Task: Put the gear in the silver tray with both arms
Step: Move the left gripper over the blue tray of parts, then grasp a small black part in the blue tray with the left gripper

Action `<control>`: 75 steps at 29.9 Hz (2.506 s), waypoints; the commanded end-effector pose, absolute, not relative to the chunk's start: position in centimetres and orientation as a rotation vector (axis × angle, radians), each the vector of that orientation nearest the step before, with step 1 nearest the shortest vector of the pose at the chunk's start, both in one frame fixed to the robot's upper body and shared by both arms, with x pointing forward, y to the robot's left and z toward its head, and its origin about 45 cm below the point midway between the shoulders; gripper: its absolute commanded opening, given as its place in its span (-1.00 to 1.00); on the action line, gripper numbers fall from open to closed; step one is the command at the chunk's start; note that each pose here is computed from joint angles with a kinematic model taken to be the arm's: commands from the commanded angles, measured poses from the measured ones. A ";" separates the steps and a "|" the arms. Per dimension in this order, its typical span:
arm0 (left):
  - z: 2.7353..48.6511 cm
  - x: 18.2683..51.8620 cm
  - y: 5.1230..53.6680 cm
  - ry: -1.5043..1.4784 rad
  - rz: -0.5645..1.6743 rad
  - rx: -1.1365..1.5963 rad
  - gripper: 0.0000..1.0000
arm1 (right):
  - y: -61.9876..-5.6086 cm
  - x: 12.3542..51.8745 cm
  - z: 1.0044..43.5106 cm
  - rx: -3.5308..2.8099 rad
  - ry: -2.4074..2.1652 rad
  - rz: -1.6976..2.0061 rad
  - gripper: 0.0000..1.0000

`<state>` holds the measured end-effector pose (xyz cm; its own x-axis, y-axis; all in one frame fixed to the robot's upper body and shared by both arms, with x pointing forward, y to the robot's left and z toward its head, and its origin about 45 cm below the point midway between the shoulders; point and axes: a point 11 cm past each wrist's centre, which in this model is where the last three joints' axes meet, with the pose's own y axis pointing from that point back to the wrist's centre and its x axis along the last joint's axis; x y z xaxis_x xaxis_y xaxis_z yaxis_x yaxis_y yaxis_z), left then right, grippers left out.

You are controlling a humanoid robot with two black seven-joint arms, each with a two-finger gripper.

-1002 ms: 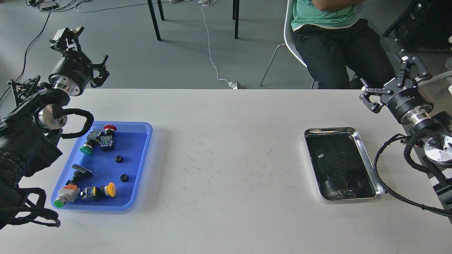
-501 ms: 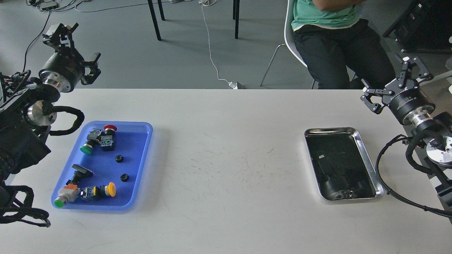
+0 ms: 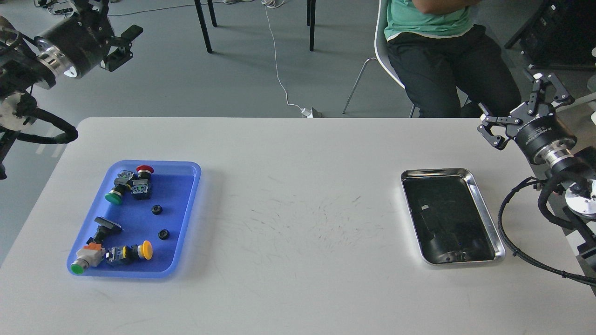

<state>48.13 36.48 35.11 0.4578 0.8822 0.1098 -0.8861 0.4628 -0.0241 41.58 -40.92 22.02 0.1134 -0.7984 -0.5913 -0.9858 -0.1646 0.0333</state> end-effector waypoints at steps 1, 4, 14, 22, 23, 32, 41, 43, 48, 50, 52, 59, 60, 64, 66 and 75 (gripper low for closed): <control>36.8 45.8 34.1 -0.211 0.941 0.112 0.96 | -40.8 41.6 22.2 -2.036 1.730 0.692 0.97; 36.9 43.7 32.6 -0.285 0.835 0.193 0.96 | -40.6 41.7 22.6 -2.046 1.719 0.683 0.97; 34.0 36.6 29.2 -0.612 0.511 0.546 0.96 | -40.9 41.4 23.2 -2.105 1.739 0.655 0.97; 27.4 35.2 30.3 -0.935 0.386 0.839 0.96 | -41.6 41.2 23.3 -2.101 1.763 0.645 0.97; 26.6 34.9 30.4 -0.974 0.361 0.865 0.96 | -41.6 41.3 23.3 -2.101 1.762 0.643 0.97; 18.8 31.5 33.9 -1.338 0.016 1.069 0.91 | -41.6 41.4 23.2 -2.087 1.787 0.649 0.97; 15.2 30.2 37.4 -1.308 -0.057 1.132 0.78 | -41.4 41.6 23.2 -2.086 1.787 0.650 0.97; 14.8 30.5 38.2 -1.303 -0.053 1.155 0.74 | -41.4 41.6 23.1 -2.085 1.787 0.652 0.97; 13.9 31.0 39.0 -1.281 -0.056 1.173 0.69 | -41.3 41.7 23.1 -2.080 1.794 0.653 0.97; 13.6 31.2 39.3 -1.274 -0.055 1.184 0.63 | -41.4 41.7 23.3 -2.076 1.796 0.649 0.97; 13.5 31.2 39.5 -1.269 -0.058 1.187 0.54 | -41.4 41.8 23.3 -2.076 1.795 0.648 0.97; 12.9 31.4 40.2 -1.236 -0.039 1.210 0.22 | -41.4 41.8 23.3 -2.074 1.799 0.648 0.97; 12.8 31.4 40.4 -1.233 -0.039 1.215 0.16 | -41.4 41.8 23.3 -2.076 1.799 0.649 0.97; 12.7 31.4 40.5 -1.229 -0.039 1.219 0.08 | -41.5 41.7 23.2 -2.074 1.802 0.651 0.97; 12.5 31.4 40.2 -1.227 -0.042 1.215 0.06 | -41.4 41.7 23.2 -2.075 1.800 0.651 0.97; 11.7 31.4 40.5 -1.211 -0.052 1.227 0.03 | -41.4 41.8 23.3 -2.076 1.799 0.649 0.97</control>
<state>31.36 40.42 11.83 0.4276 -0.6061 0.6707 -0.5447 0.4194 0.7262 41.76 -41.42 23.25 0.1033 -0.8420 -0.5295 -0.9861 -0.1564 0.0563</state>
